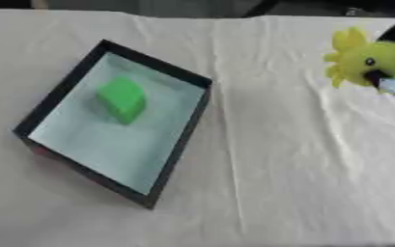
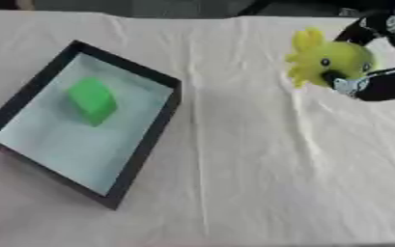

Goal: Pick up objects on the table and place them in the box.

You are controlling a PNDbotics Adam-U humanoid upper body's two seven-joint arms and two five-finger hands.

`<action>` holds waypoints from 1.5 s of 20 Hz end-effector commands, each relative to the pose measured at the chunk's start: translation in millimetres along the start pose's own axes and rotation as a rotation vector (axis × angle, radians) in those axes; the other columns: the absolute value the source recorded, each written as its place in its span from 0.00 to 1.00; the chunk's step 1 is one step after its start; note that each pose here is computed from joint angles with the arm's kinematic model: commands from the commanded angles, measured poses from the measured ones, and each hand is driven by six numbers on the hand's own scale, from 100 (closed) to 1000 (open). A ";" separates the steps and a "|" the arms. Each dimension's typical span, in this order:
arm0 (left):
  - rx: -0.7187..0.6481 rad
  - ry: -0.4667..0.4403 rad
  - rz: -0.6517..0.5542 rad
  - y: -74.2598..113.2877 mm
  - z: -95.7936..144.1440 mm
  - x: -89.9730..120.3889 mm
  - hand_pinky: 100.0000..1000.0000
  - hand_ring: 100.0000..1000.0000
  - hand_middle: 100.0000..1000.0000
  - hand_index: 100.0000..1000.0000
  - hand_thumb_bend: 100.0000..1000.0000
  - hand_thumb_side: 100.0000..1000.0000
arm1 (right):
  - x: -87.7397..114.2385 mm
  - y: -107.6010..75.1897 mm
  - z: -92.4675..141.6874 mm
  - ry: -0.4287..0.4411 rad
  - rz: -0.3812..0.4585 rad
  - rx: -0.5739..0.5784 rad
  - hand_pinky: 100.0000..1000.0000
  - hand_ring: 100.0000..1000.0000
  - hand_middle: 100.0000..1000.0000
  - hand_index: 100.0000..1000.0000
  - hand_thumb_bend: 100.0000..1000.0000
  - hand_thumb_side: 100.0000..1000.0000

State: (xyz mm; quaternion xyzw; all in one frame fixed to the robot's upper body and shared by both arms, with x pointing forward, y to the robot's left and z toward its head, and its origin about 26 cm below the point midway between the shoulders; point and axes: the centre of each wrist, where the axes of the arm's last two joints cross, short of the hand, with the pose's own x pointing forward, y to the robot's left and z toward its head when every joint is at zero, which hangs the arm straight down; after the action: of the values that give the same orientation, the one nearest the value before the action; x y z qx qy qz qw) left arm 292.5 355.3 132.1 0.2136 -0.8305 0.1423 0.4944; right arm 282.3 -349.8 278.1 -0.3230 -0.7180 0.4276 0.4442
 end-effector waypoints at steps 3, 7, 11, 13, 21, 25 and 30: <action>-0.015 -0.036 -0.019 2.7 -6.5 8.6 0.79 0.54 0.75 0.76 0.37 0.62 | 34.2 -40.1 -14.5 -0.146 0.067 -0.045 0.84 0.58 0.44 0.62 0.28 0.02; -0.023 -0.032 -0.020 1.6 -6.2 8.2 0.79 0.54 0.75 0.76 0.37 0.62 | 61.6 -55.3 -28.5 -0.261 0.077 -0.038 0.84 0.58 0.44 0.62 0.29 0.03; -0.028 -0.032 -0.021 1.2 -6.5 8.3 0.79 0.54 0.75 0.76 0.37 0.62 | 92.3 -62.0 -43.0 -0.358 0.073 -0.026 0.84 0.58 0.44 0.62 0.29 0.02; -0.029 -0.031 -0.021 1.1 -6.4 8.1 0.79 0.54 0.75 0.76 0.37 0.62 | 107.7 -63.6 -49.5 -0.396 0.062 -0.025 0.84 0.58 0.44 0.62 0.29 0.01; -0.024 -0.026 -0.019 0.9 -5.8 7.2 0.79 0.54 0.75 0.76 0.38 0.62 | 160.1 -60.9 -71.8 -0.519 0.001 -0.012 0.84 0.57 0.43 0.61 0.28 0.00; -0.018 -0.020 -0.018 1.3 -4.9 6.0 0.79 0.54 0.75 0.76 0.38 0.62 | 185.9 -54.1 -91.0 -0.591 -0.023 -0.003 0.83 0.57 0.43 0.61 0.28 0.00; -0.013 -0.014 -0.010 0.1 -4.0 5.0 0.79 0.54 0.75 0.76 0.38 0.62 | 207.2 -27.3 -118.3 -0.642 -0.064 0.045 0.84 0.57 0.43 0.61 0.25 0.00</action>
State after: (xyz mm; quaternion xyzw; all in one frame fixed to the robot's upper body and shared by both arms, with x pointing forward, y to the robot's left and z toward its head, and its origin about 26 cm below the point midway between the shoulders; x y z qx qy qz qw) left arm 293.4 354.3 130.7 0.2133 -0.8276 0.1370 0.5008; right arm 303.9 -153.7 402.4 -0.1367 -0.8205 0.5092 0.2211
